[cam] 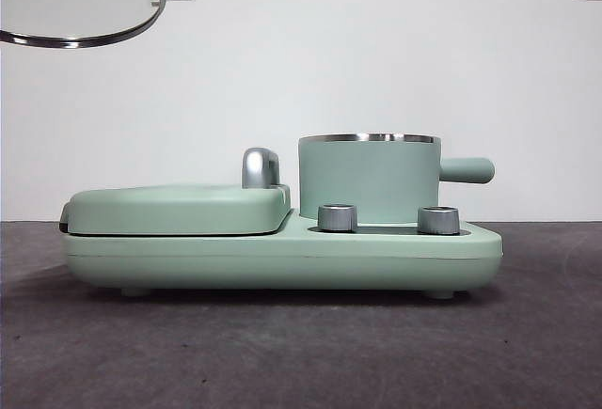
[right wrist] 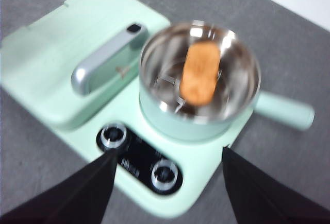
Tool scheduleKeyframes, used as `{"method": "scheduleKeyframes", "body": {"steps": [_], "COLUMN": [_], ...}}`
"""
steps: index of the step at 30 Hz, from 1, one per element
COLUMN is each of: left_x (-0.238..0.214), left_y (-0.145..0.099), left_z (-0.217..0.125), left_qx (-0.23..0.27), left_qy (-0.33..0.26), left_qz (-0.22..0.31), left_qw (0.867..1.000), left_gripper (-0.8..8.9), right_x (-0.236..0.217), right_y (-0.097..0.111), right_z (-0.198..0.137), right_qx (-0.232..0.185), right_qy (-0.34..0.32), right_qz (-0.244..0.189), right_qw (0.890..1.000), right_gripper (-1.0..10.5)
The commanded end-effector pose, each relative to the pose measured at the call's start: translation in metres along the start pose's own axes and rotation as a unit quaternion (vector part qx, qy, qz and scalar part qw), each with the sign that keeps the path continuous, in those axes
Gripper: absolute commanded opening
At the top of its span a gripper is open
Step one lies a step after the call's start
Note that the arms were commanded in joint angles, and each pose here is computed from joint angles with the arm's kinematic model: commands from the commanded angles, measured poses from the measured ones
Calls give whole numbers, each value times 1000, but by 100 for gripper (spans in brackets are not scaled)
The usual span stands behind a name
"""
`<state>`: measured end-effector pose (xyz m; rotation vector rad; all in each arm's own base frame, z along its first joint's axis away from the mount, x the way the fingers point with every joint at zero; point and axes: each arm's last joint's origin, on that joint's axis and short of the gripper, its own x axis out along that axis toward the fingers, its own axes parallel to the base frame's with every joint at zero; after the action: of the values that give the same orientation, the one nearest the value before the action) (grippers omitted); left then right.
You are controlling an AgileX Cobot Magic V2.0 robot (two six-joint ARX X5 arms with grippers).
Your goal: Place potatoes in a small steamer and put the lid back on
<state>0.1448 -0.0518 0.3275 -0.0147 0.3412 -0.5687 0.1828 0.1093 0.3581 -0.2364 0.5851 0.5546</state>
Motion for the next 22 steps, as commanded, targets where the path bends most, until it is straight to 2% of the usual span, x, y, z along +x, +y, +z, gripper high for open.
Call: {"method": "scheduleKeyframes", "body": {"steps": [1,8,16,22], "left_x": [-2,11,51,100], "left_y": [-2,-4,-9,-17], "left_z": [8,7,17,23], "left_qx": [6,16,36,58], "left_qy": [-24,-13,-49,-51], "left_qz": [-6,-22,-58,-87], "left_qw": [1000,1000,996,993], "left_gripper": [15,15,15,15], "right_x": [-4,-22,-48,-54], "right_y": [5,9,10,10], "right_z": [-25,-64,-68,-69], "right_qx": [31,63,66,67], "right_qy": [4,10,-52,-60], "right_qz": [-3,-18,-41,-44], "right_qw": [1000,998,996,995], "right_gripper": [314,312,312,312]}}
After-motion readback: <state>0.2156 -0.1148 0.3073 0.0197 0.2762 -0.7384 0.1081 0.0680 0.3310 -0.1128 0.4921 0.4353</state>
